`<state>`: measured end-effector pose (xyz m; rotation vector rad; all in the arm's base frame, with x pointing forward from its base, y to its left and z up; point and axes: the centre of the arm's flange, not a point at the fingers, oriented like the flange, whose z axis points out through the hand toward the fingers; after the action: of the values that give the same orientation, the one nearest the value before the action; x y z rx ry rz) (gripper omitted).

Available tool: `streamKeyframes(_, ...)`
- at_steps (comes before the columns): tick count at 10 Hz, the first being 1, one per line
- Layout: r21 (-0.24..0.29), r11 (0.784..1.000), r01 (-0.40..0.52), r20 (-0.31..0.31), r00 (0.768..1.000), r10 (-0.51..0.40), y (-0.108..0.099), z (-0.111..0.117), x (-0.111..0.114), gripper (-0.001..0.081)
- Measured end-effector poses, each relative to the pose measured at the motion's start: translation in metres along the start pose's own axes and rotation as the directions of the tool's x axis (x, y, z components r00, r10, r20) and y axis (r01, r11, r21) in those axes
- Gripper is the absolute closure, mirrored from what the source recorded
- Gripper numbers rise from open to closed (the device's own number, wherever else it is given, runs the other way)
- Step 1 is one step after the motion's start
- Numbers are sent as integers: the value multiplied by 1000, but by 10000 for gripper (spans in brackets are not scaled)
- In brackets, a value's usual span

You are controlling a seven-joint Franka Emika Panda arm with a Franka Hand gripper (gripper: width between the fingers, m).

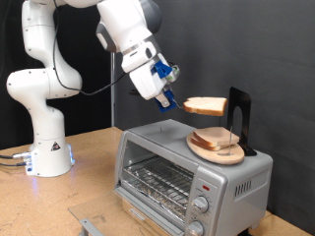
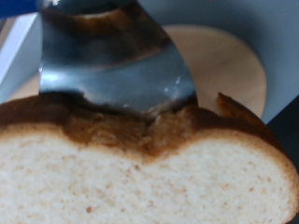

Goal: Make a piece of toast with the oven

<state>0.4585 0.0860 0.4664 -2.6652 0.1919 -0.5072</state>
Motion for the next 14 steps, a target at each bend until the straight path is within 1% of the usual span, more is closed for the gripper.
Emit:
streamKeyframes(2,-27,999,-20,28,999,21,20,-6,-28,331)
streamKeyframes(3,-42,999,-32,32,999,33,32,-6,-41,331)
streamKeyframes(4,-53,998,-38,22,999,39,44,-7,-53,331)
streamKeyframes(5,-49,998,-43,0,999,43,55,-10,-63,331)
streamKeyframes(6,-34,998,-46,-29,999,45,65,-14,-71,331)
streamKeyframes(7,-23,999,-33,-48,998,32,71,-20,-76,331)
streamKeyframes(8,-15,1000,-17,-62,998,17,71,-25,-80,331)
streamKeyframes(10,-16,1000,-27,-51,998,26,73,-22,-82,331)
streamKeyframes(11,-12,999,-37,-47,998,36,80,-23,-84,331)
streamKeyframes(13,-7,997,-70,-45,997,70,112,-30,-88,331)
streamKeyframes(14,-17,996,-83,-50,995,82,130,-35,-90,331)
